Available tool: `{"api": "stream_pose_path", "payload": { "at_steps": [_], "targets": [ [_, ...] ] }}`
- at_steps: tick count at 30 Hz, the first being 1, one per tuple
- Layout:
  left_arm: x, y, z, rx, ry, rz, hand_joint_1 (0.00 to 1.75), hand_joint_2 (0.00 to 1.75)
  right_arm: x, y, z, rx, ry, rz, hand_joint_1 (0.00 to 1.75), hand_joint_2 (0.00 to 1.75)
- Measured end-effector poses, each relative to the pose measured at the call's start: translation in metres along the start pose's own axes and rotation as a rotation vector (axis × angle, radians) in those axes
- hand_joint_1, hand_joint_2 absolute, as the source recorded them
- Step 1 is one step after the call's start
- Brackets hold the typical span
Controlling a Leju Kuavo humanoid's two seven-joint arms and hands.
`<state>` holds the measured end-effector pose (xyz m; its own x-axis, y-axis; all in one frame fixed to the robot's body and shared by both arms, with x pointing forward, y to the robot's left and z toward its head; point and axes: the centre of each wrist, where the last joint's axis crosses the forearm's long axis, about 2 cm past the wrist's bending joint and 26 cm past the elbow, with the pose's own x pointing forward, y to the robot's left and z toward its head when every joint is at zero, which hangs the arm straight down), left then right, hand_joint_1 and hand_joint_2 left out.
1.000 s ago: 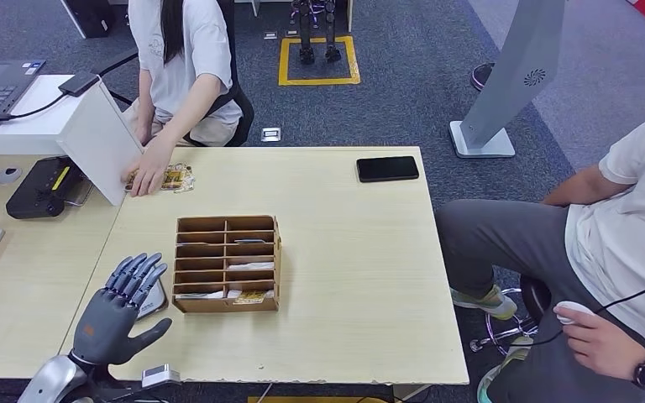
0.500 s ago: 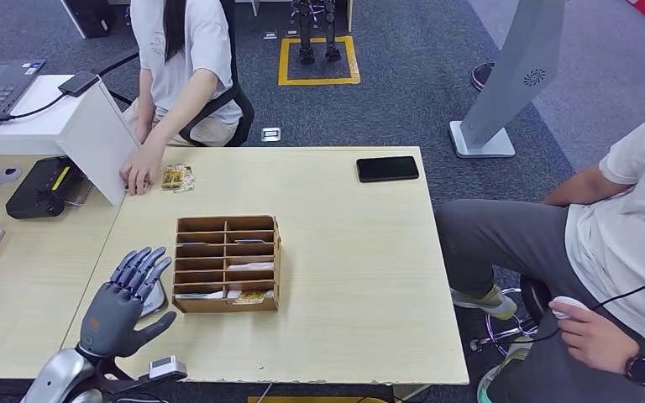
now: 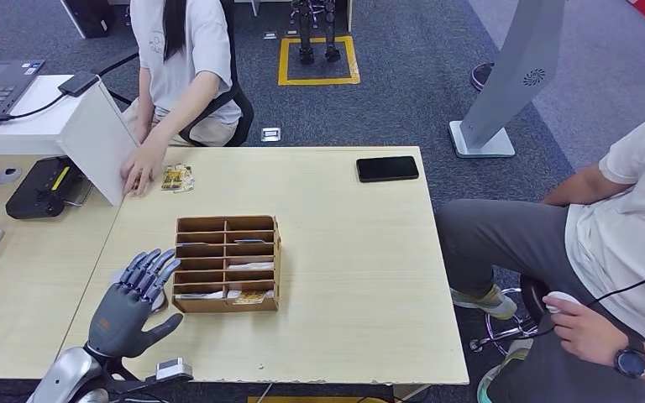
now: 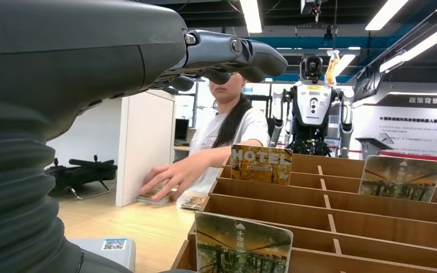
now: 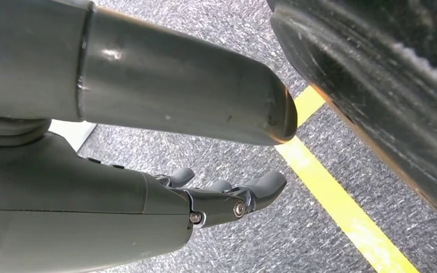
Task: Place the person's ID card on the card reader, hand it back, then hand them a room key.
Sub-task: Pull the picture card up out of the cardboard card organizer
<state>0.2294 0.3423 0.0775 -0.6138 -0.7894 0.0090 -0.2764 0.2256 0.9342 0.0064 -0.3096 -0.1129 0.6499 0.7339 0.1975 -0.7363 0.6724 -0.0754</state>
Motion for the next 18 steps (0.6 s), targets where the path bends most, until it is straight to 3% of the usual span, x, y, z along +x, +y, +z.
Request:
{"api": "stream_pose_path", "payload": {
  "at_steps": [18],
  "targets": [
    [0.004,-0.013,-0.005,-0.05,-0.011,0.024,0.0,1.75,0.003,-0.004,-0.001,-0.005,-0.008,0.024,0.0,0.0]
  ]
}}
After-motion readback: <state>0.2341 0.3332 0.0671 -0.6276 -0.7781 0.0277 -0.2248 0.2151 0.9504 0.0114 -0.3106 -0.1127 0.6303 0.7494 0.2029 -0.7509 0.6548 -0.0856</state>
